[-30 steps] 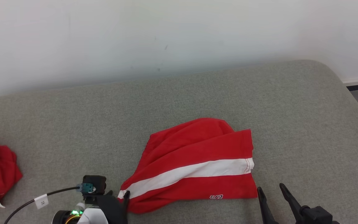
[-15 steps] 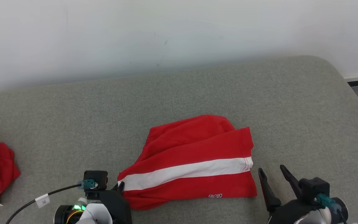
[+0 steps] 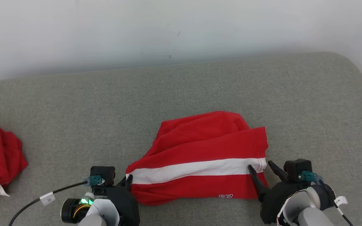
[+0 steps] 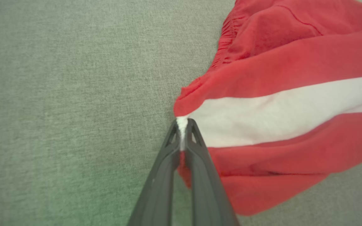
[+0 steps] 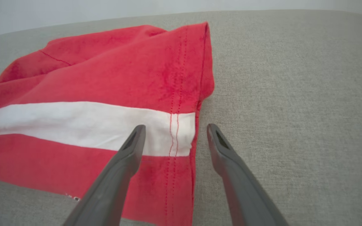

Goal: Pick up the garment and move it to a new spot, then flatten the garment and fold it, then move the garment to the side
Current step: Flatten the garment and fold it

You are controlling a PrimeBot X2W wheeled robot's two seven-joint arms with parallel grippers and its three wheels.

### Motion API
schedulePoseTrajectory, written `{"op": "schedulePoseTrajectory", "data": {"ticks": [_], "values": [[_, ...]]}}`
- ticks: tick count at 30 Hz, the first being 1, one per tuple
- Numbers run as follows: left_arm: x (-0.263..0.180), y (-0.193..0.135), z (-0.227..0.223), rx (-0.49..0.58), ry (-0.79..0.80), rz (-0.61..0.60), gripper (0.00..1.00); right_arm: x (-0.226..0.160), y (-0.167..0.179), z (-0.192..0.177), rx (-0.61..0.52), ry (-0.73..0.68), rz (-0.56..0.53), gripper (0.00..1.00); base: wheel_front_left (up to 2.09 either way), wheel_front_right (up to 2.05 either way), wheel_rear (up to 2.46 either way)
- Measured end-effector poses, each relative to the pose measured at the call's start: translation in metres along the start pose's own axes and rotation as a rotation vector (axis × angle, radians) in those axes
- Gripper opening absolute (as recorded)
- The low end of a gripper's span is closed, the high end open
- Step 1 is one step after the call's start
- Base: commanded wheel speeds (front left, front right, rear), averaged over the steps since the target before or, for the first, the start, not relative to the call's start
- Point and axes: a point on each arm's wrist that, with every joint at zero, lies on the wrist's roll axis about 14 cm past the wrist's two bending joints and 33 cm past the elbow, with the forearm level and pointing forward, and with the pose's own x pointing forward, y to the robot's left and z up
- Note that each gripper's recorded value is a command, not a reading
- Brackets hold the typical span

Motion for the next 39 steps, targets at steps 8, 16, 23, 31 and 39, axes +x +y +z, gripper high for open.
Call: {"op": "schedulePoseTrajectory", "data": {"ticks": [8, 16, 23, 31, 39], "values": [[0.002, 0.002, 0.0, 0.002, -0.001, 0.002, 0.0, 0.008, 0.009, -0.01, 0.005, 0.022, 0.031, 1.0, 0.0, 0.0, 0.0], [0.005, 0.001, 0.0, 0.001, -0.007, -0.002, 0.0, 0.011, 0.009, -0.014, -0.009, 0.036, 0.045, 0.62, 0.0, 0.0, 0.0], [0.006, 0.0, 0.003, -0.006, -0.021, -0.006, 0.0, 0.013, 0.013, -0.011, 0.007, 0.024, 0.058, 0.0, 0.0, 0.0, 0.0], [-0.001, -0.008, 0.039, -0.113, -0.157, -0.041, 0.0, 0.003, 0.016, 0.036, 0.1, -0.183, 0.075, 0.0, 0.0, 0.0, 0.0], [-0.009, -0.021, 0.104, -0.156, -0.295, -0.13, 0.0, -0.02, 0.008, 0.117, -0.003, -0.418, 0.104, 0.0, 0.0, 0.0, 0.0]]}}
